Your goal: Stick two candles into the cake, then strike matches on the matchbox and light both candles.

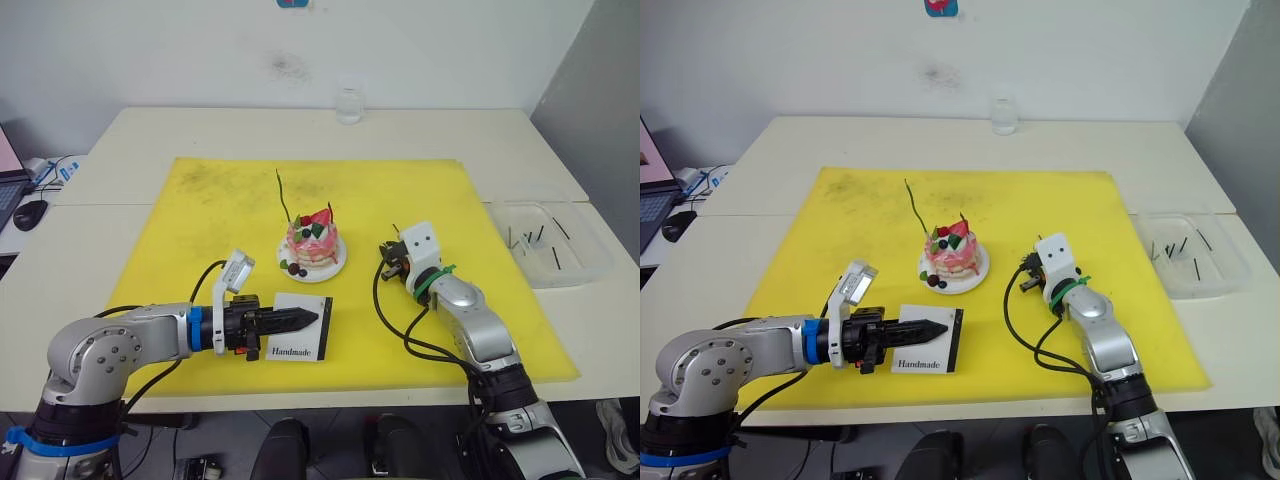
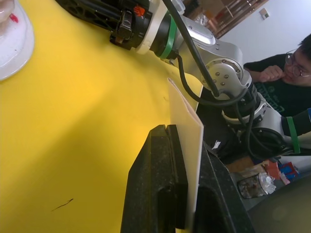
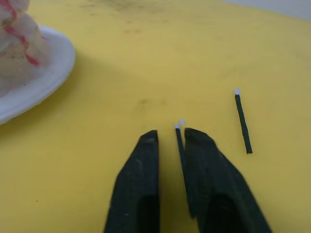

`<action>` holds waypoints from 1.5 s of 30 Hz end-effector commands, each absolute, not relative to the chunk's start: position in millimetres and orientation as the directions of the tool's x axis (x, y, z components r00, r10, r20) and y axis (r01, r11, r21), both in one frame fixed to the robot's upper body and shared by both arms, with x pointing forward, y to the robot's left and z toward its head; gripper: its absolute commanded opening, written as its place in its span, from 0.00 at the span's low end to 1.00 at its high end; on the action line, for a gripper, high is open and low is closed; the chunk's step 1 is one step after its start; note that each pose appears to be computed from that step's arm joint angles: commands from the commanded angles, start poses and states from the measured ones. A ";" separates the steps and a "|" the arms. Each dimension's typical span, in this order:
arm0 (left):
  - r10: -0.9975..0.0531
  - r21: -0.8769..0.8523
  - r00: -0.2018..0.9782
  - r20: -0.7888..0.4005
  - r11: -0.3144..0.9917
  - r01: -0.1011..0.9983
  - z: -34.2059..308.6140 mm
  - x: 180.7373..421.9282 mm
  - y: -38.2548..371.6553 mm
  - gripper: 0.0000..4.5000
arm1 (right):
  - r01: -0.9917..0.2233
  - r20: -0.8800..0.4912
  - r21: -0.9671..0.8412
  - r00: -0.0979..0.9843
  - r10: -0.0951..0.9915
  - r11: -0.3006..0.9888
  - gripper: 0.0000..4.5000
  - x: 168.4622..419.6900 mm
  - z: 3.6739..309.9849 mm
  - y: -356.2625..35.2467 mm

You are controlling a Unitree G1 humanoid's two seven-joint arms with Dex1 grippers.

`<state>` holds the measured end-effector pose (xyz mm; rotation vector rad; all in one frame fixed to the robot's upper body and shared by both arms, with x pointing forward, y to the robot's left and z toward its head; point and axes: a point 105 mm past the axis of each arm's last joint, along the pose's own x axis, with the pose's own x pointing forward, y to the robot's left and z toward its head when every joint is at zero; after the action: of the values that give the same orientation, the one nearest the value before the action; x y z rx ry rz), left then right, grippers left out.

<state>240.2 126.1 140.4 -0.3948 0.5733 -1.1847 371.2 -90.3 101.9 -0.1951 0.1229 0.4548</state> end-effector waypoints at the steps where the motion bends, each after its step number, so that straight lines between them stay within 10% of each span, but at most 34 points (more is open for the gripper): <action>1: -0.953 -0.553 0.251 -0.170 0.303 0.776 150.1 237.4 121.1 0.00 | -0.406 -0.166 -0.141 0.909 0.383 0.903 0.01 373.7 101.9 -97.2; 21: -0.932 -0.517 0.333 -0.145 0.358 0.777 155.9 260.2 111.3 0.00 | -0.623 -0.073 -0.179 0.780 0.621 0.762 0.01 314.8 168.0 -92.6; 30: -0.918 -0.481 0.369 -0.143 0.390 0.785 158.1 276.5 98.4 0.00 | -0.844 -0.143 -0.310 0.496 0.856 0.438 0.01 242.7 184.7 -66.8; 45: -0.924 -0.458 0.348 -0.158 0.381 0.803 161.3 280.6 89.7 0.00 | -0.797 -0.229 -0.472 0.524 0.820 0.377 0.01 264.1 182.0 -56.7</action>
<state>280.8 93.0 152.8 -0.3481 0.4623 -1.1257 264.1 -58.7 172.9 -0.5495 0.0081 1.0436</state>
